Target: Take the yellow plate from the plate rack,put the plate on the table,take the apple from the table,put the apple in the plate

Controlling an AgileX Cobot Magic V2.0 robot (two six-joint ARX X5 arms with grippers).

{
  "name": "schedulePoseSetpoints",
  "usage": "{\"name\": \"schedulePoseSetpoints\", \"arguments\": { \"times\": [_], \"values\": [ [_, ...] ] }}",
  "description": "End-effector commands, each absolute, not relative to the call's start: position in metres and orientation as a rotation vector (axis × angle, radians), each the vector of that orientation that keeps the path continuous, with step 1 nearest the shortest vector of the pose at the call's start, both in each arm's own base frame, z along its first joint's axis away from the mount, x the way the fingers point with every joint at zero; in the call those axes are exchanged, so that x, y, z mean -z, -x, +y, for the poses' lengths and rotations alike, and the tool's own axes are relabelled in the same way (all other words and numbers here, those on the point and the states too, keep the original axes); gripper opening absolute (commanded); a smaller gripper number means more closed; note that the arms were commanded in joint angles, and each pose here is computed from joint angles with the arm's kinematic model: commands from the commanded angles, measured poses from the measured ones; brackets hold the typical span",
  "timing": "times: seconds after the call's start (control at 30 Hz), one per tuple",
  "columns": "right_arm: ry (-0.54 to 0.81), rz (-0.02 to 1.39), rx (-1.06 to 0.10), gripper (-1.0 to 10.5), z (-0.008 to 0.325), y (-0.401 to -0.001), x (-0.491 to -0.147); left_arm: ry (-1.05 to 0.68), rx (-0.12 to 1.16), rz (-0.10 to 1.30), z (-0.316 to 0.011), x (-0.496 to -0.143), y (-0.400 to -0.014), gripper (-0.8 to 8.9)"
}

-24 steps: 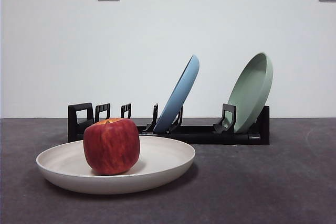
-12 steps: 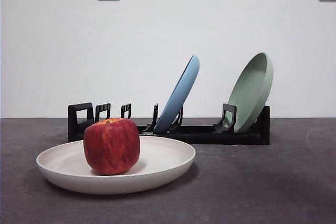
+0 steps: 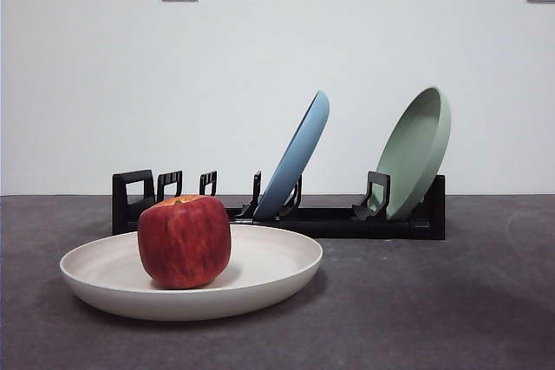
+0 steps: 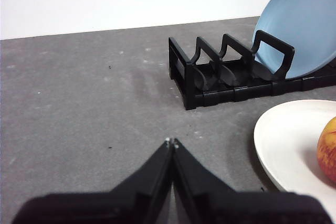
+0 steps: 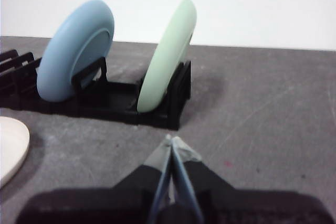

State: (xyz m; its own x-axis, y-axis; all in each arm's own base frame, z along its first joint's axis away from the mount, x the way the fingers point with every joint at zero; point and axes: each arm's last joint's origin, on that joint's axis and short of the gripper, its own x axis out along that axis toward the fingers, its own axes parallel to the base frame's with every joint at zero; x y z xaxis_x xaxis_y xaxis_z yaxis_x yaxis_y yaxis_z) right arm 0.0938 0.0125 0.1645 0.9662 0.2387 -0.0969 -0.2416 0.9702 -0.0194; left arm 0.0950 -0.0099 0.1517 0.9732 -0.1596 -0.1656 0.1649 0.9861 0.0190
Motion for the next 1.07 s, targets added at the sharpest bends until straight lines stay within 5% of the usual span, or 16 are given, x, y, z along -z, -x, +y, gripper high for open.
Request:
{"name": "schedulePoseSetpoints", "arguments": {
  "times": [0.03, 1.07],
  "values": [
    [-0.005, 0.112, -0.238, 0.0, 0.0124, -0.0951, -0.1568, -0.026, 0.159, 0.174, -0.0097, -0.1474, -0.0956, -0.03],
    [-0.049, 0.192, -0.228, 0.0, 0.0124, -0.0959, -0.1476, -0.026, 0.159, 0.173, -0.0097, -0.1474, -0.0956, -0.03]
  ]
}}
